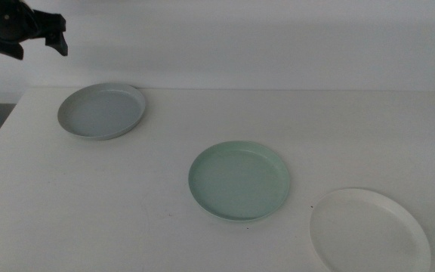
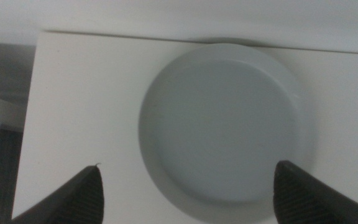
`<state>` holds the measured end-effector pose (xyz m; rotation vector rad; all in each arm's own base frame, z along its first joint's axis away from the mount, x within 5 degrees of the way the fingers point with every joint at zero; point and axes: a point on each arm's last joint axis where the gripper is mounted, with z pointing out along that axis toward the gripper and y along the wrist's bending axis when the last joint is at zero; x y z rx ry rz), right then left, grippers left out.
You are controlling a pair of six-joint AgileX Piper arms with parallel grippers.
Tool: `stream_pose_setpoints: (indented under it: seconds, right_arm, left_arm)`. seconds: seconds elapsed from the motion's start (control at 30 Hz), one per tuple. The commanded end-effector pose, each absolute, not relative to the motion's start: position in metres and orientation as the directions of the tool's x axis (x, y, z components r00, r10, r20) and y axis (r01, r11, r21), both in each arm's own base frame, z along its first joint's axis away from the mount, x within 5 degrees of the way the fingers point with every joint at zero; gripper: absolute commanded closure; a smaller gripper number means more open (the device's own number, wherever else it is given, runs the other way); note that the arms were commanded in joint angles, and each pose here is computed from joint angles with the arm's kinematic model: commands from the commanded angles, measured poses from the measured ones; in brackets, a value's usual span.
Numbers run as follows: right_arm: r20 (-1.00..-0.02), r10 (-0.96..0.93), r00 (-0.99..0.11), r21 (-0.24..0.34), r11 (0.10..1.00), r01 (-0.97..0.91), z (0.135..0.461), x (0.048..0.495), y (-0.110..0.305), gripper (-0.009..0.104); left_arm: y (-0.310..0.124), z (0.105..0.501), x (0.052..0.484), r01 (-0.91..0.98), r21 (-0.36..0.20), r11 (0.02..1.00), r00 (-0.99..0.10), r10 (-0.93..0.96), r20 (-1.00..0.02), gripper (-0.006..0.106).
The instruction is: Stack the three bowls on top of each other.
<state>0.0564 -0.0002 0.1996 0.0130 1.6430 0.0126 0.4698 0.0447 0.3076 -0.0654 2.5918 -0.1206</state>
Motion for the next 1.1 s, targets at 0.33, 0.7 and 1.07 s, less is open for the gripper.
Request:
stream_pose_setpoints:
  seconds: [0.33,0.7,1.07]
  right_arm:
    - [-0.998,0.007,-0.065,0.006,1.000,0.008,0.199,0.056,-0.001,0.003]
    - [-0.998,0.007,-0.065,0.006,1.000,0.008,0.199,0.056,-0.001,0.003]
    - [-0.998,0.007,-0.065,0.006,1.000,0.008,0.199,0.056,-0.001,0.003]
  left_arm:
    - [0.075,0.230,0.518,-0.080,-0.168,0.983,-0.880,-0.148,-0.451,0.007]
    - [0.078,0.168,0.530,-0.077,-0.164,0.984,-0.915,-0.135,-0.380,0.007]
    - [0.077,0.148,0.533,-0.080,-0.186,0.979,-0.923,-0.143,-0.357,0.024]
